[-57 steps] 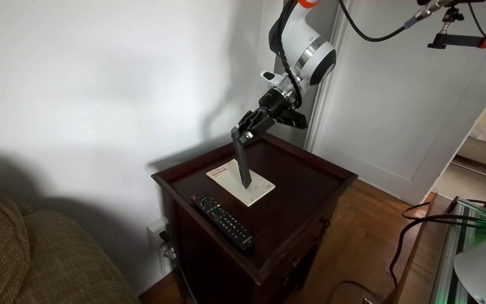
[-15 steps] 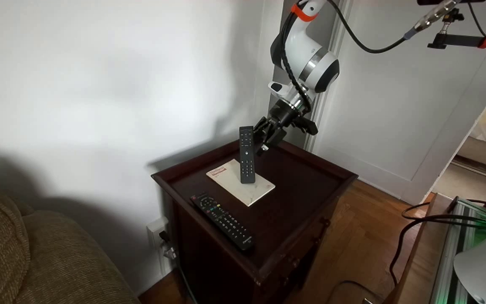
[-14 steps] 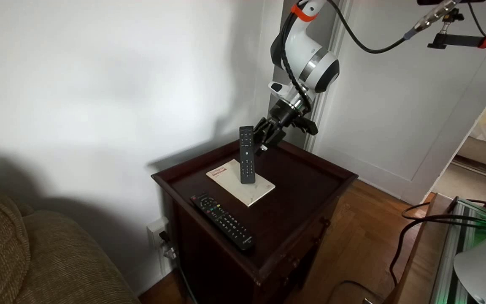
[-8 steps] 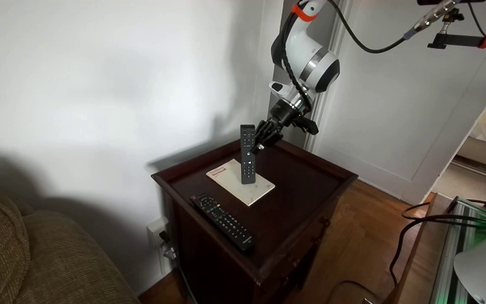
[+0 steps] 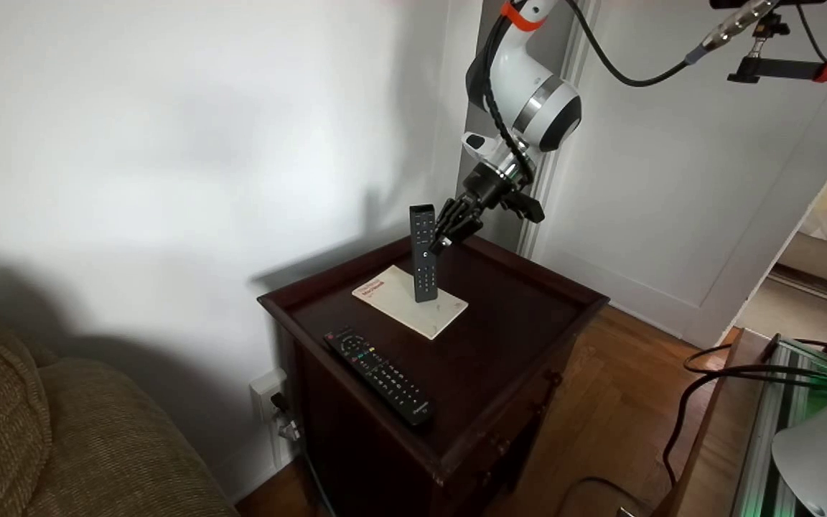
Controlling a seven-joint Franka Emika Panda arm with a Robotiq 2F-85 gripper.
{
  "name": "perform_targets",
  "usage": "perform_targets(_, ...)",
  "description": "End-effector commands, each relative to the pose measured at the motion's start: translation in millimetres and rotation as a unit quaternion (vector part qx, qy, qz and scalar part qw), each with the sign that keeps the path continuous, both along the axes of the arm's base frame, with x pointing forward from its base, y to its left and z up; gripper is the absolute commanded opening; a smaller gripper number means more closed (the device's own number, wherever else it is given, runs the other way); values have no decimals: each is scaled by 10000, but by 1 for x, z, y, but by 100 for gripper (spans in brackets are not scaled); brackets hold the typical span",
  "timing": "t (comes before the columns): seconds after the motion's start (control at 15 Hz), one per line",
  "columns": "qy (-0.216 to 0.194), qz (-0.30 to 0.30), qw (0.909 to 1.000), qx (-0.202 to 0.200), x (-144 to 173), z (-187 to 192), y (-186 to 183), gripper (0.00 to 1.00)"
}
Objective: Turn over the remote
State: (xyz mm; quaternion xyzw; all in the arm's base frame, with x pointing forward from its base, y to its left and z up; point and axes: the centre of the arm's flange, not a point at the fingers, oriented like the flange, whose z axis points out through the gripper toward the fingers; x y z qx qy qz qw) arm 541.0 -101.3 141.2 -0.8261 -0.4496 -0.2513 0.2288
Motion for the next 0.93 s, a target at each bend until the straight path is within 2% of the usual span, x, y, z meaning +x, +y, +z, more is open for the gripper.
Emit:
perform_targets(0.0,91,7,9999,79,-2,21,-20,6)
perform_targets(0.27,431,71,9977,524,-5,33,-39,6)
perform_targets(0.53,1185,-218,9888,876,-13,30,-69,6)
perform_targets(0.73,1726,-729,9791,793,-13,21,-91,6)
perform_targets(0.87,2141,-1057,9684,722,-8,7,-103,6)
